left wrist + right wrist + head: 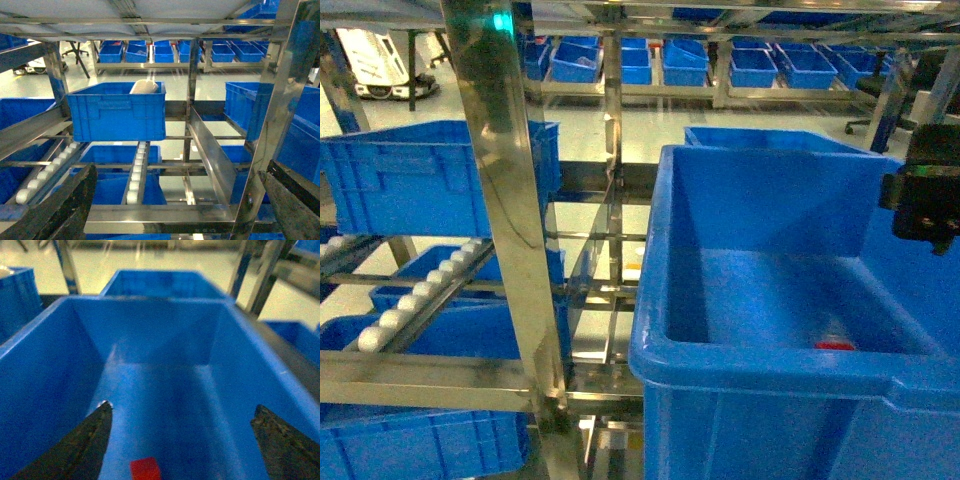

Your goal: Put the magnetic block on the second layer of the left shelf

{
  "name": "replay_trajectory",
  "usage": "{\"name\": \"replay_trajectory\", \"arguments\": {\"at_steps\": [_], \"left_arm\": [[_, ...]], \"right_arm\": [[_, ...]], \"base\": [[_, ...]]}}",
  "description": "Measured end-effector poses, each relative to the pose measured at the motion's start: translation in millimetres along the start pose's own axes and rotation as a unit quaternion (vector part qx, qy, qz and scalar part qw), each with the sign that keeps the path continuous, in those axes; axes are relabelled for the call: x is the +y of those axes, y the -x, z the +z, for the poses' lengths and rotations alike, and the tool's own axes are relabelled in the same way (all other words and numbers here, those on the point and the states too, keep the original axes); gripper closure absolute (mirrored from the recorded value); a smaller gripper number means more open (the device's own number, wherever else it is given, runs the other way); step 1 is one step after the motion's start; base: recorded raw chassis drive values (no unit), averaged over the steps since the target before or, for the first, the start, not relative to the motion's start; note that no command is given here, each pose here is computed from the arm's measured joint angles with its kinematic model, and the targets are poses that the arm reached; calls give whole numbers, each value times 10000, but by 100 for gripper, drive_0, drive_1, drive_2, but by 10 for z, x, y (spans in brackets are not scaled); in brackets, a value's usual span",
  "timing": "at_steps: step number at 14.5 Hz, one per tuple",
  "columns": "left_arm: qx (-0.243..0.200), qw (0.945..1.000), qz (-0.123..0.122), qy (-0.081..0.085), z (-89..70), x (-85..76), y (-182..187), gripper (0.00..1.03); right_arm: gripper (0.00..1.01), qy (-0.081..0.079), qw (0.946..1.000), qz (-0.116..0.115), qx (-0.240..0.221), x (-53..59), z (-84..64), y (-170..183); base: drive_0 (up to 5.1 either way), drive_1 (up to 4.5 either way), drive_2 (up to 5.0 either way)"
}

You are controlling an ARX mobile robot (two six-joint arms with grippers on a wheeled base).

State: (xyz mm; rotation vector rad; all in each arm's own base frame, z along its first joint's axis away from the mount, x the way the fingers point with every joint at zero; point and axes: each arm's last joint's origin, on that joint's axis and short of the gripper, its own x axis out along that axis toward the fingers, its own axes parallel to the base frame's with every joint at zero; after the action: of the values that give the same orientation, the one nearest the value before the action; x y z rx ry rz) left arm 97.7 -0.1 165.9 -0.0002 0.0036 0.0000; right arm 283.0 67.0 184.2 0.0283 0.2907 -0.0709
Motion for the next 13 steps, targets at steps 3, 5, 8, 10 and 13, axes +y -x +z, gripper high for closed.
{"name": "replay_trajectory", "arguments": {"at_steps": [3, 5, 8, 10, 13], "left_arm": [[0, 10000, 2, 0, 0, 0, 0, 5], [0, 10000, 0, 0, 0, 0, 0, 5], [0, 10000, 0, -2, 0, 0, 0, 5], [0, 10000, 0, -2, 0, 0, 0, 5], [10, 10000, -2, 0, -2, 0, 0, 5]], "right_arm": [[4, 936, 9855, -544, -1304, -106, -244, 971], [3, 1228, 9723, -932, -1756, -303, -399, 1420], [3, 776, 9581, -1379, -2388, -749, -170, 1850], [4, 620, 9703, -1111, -2057, -746, -238, 1799], [36, 335, 9894, 48, -1410, -826, -348, 1768]], "base": [[0, 0, 0], [0, 0, 0], [0, 0, 0], [0, 0, 0], [0, 0, 0]]}}
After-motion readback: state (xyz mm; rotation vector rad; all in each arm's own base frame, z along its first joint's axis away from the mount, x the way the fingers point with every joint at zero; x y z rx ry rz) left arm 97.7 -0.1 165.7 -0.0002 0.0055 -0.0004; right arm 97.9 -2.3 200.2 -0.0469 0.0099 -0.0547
